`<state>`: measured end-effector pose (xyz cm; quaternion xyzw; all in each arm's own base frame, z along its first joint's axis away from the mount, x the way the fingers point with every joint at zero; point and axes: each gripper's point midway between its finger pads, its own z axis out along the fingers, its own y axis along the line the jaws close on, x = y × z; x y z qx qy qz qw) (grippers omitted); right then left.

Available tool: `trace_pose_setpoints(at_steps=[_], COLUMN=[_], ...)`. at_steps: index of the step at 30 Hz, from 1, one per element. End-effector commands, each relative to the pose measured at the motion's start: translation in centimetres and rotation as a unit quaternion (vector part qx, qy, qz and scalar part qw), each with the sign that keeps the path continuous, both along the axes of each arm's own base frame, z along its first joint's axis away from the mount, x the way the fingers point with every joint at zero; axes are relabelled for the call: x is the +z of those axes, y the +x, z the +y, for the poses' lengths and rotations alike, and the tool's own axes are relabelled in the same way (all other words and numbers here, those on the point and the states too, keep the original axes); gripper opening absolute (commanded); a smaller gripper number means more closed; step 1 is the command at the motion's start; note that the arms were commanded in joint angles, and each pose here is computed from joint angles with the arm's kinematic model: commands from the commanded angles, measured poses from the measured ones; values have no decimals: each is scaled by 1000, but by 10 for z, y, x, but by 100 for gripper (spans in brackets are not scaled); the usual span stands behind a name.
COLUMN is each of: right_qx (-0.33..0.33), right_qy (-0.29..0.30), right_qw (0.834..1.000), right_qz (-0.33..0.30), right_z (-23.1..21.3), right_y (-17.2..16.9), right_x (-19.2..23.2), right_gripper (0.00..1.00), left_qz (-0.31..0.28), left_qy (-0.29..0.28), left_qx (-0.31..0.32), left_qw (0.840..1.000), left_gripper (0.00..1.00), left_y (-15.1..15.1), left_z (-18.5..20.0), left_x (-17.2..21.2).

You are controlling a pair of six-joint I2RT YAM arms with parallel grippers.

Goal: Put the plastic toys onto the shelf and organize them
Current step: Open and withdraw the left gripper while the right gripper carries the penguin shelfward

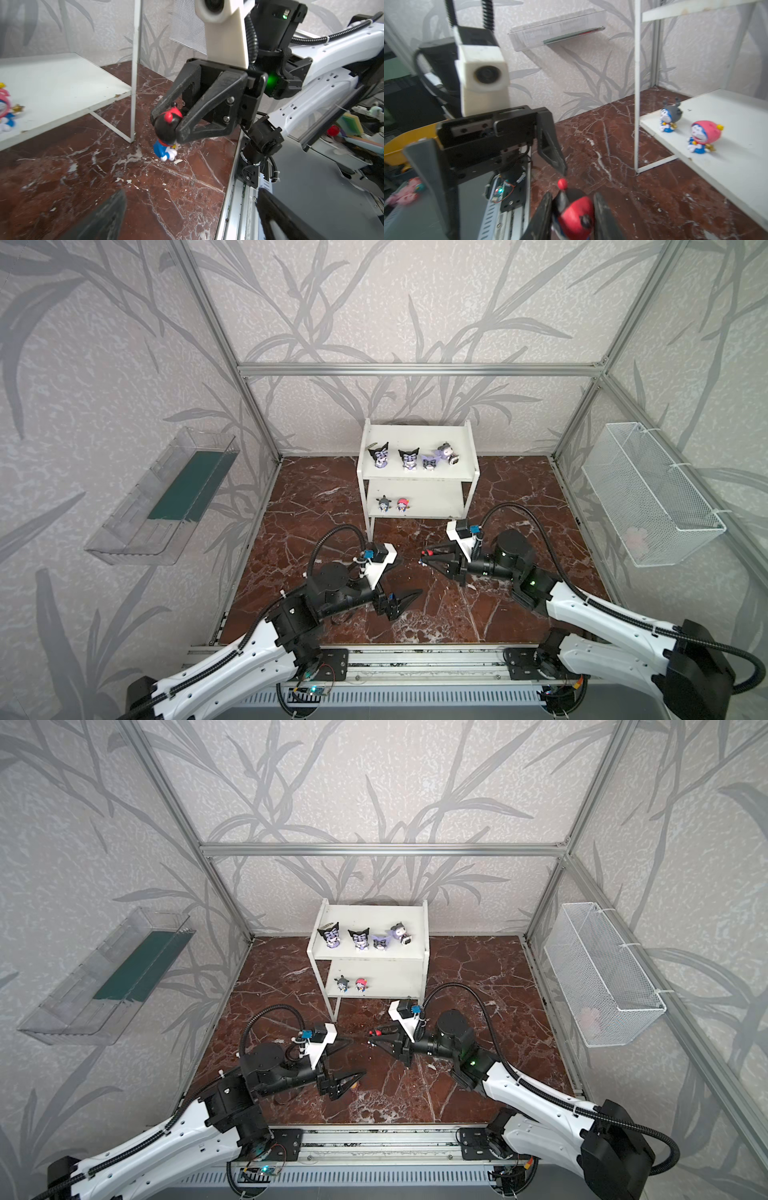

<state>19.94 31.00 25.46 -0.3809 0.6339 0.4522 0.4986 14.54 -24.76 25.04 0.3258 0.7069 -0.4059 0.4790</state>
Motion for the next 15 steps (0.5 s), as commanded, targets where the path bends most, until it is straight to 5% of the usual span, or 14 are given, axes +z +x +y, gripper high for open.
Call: trace_pose_setpoints(at_steps=[1, 8, 15], right_qx=[-96, -182, -217], right_qy=[-37, -82, -81], right_qw=[993, 976, 969], right_qz=[-60, -92, -82], right_z=[-5, -1, 4], right_y=[43, 96, 132], right_x=[-1, -7, -13], right_gripper=[17, 17, 18], left_qz=[16, -10, -22], left_qy=[110, 173, 165], left_qx=[39, 63, 79], left_qw=[993, 983, 983], left_gripper=[99, 99, 99], left_y=[2, -1, 1], left_z=[28, 57, 63], left_x=[-28, -32, -30])
